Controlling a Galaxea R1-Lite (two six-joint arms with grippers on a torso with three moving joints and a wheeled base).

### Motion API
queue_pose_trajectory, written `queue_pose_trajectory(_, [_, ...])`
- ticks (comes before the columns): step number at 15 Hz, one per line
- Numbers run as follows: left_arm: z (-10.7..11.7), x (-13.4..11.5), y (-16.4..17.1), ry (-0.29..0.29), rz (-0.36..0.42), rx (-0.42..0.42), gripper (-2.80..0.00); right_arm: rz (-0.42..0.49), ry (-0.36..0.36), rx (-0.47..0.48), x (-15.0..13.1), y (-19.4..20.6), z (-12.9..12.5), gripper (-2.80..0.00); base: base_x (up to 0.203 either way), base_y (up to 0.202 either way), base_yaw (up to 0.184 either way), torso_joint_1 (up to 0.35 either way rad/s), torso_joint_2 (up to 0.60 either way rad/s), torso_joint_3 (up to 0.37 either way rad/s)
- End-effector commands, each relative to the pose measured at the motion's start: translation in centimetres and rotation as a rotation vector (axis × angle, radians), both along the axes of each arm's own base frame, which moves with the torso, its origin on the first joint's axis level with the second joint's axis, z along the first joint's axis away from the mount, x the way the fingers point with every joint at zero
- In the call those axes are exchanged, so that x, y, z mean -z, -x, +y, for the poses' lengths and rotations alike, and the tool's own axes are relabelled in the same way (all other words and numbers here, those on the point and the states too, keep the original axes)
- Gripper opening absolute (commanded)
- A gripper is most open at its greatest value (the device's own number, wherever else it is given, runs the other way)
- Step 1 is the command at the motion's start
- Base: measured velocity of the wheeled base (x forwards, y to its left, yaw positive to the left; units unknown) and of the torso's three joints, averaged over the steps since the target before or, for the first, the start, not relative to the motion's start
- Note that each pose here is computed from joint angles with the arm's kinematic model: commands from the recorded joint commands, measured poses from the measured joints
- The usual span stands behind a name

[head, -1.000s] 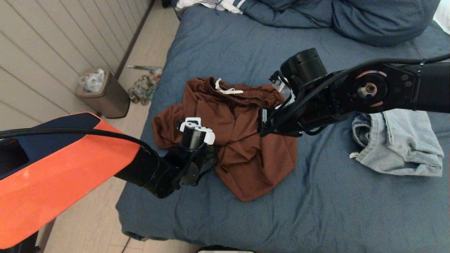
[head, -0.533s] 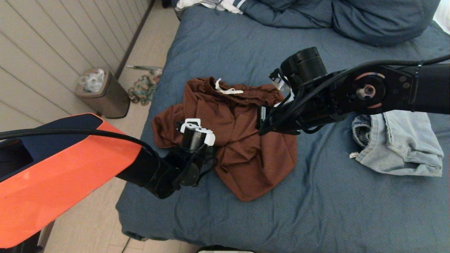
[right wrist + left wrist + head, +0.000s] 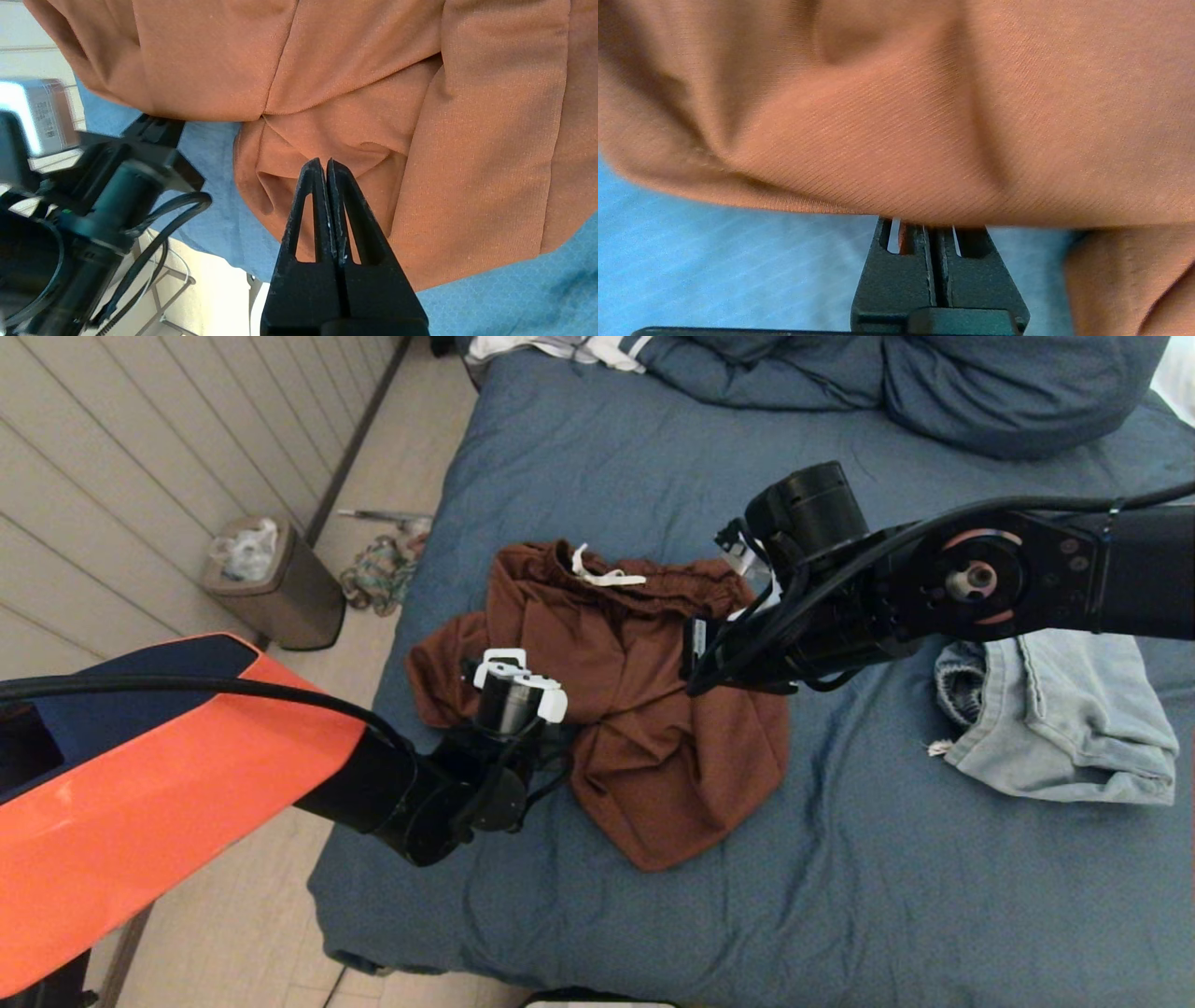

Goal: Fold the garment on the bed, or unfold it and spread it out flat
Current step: Unford the brown shorts

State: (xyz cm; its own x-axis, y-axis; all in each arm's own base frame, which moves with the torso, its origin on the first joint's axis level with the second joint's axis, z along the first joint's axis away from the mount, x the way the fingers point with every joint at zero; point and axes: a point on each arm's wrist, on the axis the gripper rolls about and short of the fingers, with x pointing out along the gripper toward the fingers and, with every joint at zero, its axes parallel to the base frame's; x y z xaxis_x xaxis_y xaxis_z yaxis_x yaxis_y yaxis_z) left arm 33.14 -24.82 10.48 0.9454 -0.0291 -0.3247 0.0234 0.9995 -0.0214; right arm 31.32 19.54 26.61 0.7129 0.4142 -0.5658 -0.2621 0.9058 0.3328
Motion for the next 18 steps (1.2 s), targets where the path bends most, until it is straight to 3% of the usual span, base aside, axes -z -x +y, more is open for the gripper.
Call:
queue_pose_trajectory(1, [0.5, -1.1, 1.2, 0.01, -0.02, -0.009, -2.8, -0.002, -0.004, 0.001, -0.2, 0.1, -0.1, -2.8, 0.0, 0.0, 0.0, 0.0, 0.0, 0.0])
queue_pose_trajectory(8, [2.1, -0.5, 7.9, -0.058, 0.024, 0.039, -2.8, -0.039, -0.027, 0.022, -1.7, 0.5, -1.1, -2.8, 0.0, 0.0, 0.0, 0.0, 0.0, 0.0])
queue_pose_trajectory(13, [0.5, 2.9, 15.8, -0.165, 0.052, 0.173, -2.8, -0.054, -0.037, 0.03, -2.2, 0.6, -1.5, -2.8, 0.0, 0.0, 0.0, 0.0, 0.0, 0.0])
queue_pose_trajectory(18, [-0.2, 5.3, 18.8, -0.229, 0.1, 0.264, -2.8, -0.055, -0.035, 0.03, -2.2, 0.6, -1.5, -2.8, 0.0, 0.0, 0.0, 0.0, 0.0, 0.0])
